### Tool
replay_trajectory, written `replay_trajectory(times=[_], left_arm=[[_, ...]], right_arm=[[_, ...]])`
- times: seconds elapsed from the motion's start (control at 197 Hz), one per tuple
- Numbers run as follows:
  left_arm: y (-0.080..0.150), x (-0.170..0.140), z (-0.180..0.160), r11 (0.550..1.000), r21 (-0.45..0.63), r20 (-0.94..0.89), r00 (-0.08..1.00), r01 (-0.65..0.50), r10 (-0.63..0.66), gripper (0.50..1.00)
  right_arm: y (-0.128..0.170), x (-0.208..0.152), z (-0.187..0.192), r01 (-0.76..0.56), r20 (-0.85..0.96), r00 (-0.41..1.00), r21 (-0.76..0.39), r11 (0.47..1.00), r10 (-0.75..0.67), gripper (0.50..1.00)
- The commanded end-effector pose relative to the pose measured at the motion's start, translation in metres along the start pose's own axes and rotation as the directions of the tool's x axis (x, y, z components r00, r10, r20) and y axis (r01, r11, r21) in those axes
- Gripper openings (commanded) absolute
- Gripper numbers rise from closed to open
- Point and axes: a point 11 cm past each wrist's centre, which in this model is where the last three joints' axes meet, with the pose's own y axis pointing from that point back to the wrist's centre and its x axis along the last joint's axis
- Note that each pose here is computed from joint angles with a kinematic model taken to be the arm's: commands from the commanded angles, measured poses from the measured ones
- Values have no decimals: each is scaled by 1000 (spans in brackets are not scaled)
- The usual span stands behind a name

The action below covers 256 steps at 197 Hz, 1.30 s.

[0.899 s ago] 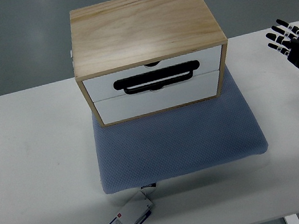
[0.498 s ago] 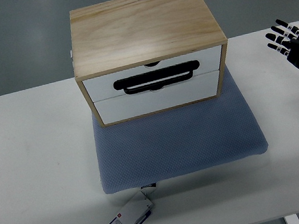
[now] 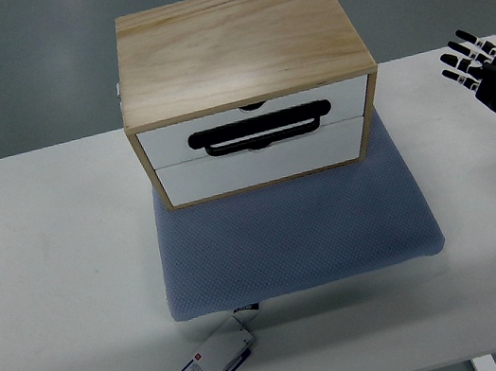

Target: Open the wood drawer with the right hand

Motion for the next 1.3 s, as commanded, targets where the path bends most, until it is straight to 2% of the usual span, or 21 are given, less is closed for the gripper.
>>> replay_trajectory(times=[0.0, 0.904, 1.016, 1.108, 1.164, 1.169, 1.296], left_arm=[[0, 0, 0, 1000, 0, 0, 1000, 0, 0, 1000], [0, 0, 0, 1000, 0, 0, 1000, 0, 0, 1000], [0, 0, 0, 1000, 0, 0, 1000, 0, 0, 1000], [0, 0, 0, 1000, 0, 0, 1000, 0, 0, 1000], [0, 0, 0, 1000, 0, 0, 1000, 0, 0, 1000], [0, 0, 0, 1000, 0, 0, 1000, 0, 0, 1000], [0, 0, 0, 1000, 0, 0, 1000, 0, 0, 1000]], right_arm=[[0, 0, 2, 0, 0, 1000, -3, 1000, 0, 932], [3, 10, -24, -10, -53, 999, 21, 1000, 11, 932], [12, 20, -42, -11, -142, 990, 8, 1000, 12, 932], [12, 16, -75, 22, -221, 975, 48, 999, -11, 930], [12, 16, -75, 22, -221, 975, 48, 999, -11, 930], [15, 13, -86, 45, -276, 960, 28, 999, -36, 930], [24, 7, -133, 73, -426, 903, 10, 997, -61, 930]])
